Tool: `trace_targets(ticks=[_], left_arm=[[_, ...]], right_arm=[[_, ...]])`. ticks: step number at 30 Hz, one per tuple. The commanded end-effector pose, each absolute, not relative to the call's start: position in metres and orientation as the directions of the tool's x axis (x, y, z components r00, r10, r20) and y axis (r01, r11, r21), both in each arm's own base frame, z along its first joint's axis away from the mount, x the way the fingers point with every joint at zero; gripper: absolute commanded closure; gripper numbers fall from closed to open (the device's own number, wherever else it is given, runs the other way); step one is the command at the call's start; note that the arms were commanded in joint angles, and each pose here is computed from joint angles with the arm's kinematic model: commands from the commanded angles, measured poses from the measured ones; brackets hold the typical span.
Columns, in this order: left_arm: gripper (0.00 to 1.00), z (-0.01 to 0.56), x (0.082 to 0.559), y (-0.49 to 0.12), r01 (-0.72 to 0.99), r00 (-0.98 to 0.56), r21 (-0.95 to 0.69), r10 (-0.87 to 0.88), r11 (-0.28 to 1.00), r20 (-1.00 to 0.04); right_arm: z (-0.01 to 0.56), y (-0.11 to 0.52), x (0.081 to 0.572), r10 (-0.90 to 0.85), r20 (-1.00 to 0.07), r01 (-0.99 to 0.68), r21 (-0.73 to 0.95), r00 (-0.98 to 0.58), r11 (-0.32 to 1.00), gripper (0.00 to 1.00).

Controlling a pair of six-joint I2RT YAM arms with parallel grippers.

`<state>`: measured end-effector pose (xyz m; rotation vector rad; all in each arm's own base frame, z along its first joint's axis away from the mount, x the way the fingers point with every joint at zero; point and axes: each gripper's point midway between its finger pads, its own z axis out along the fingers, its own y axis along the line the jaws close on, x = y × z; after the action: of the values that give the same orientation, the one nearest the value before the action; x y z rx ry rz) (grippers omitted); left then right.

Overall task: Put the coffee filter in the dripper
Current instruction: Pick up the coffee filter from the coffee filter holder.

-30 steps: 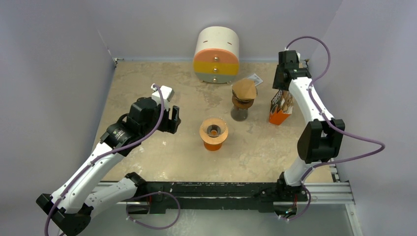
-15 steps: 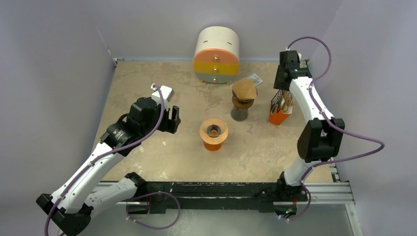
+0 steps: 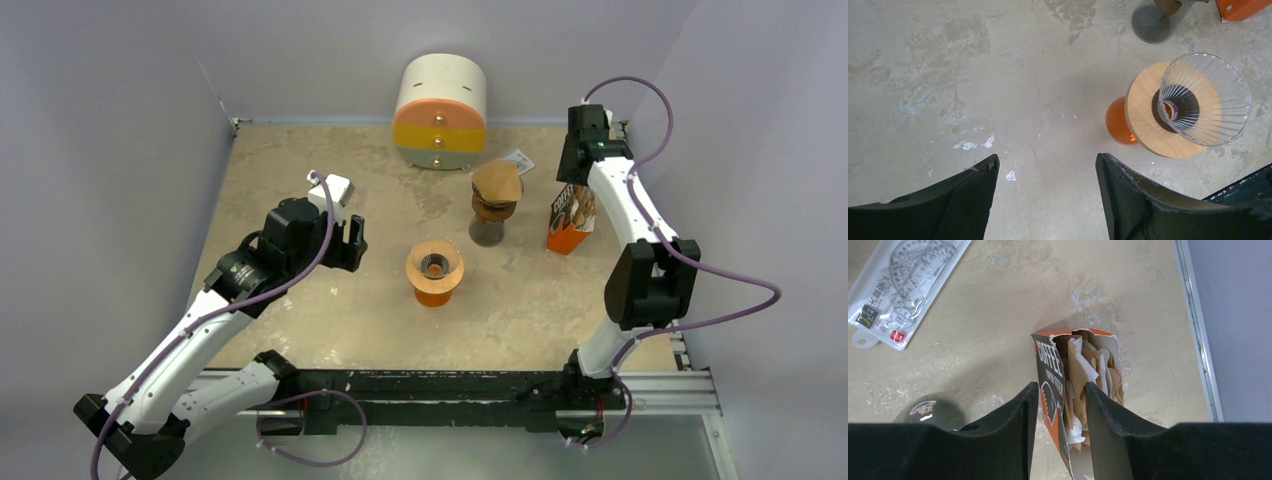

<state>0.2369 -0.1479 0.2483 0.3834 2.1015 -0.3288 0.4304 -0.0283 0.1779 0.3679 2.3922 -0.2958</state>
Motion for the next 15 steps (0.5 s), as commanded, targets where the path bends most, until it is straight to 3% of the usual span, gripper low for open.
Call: trace_targets(ticks=[1,9,15], left_arm=[[0.3,0.2566,0.2406,-0.1493,0.393,-0.477,-0.087,0.123,0.915,-0.87],[0.3,0.2566,0.2405,-0.1496,0.394,-0.478,-0.088,0.122,0.915,-0.87],[0.3,0.2567,0.2405,-0.1494,0.393,-0.478,-0.089,0.121,0.915,-0.87]], right_arm=[[0.1738,-0.0308,0.4318,0.197,-0.669,0.354,-0.106,-0.717,0.929,0.58],[0.1674,-0.0325,0.4295,0.197,-0.658,0.358,-0.117,-0.726,0.926,0.62],[0.1686,-0.0326,0.4295,0.196,-0.66,0.356,-0.116,-0.725,0.927,0.75]])
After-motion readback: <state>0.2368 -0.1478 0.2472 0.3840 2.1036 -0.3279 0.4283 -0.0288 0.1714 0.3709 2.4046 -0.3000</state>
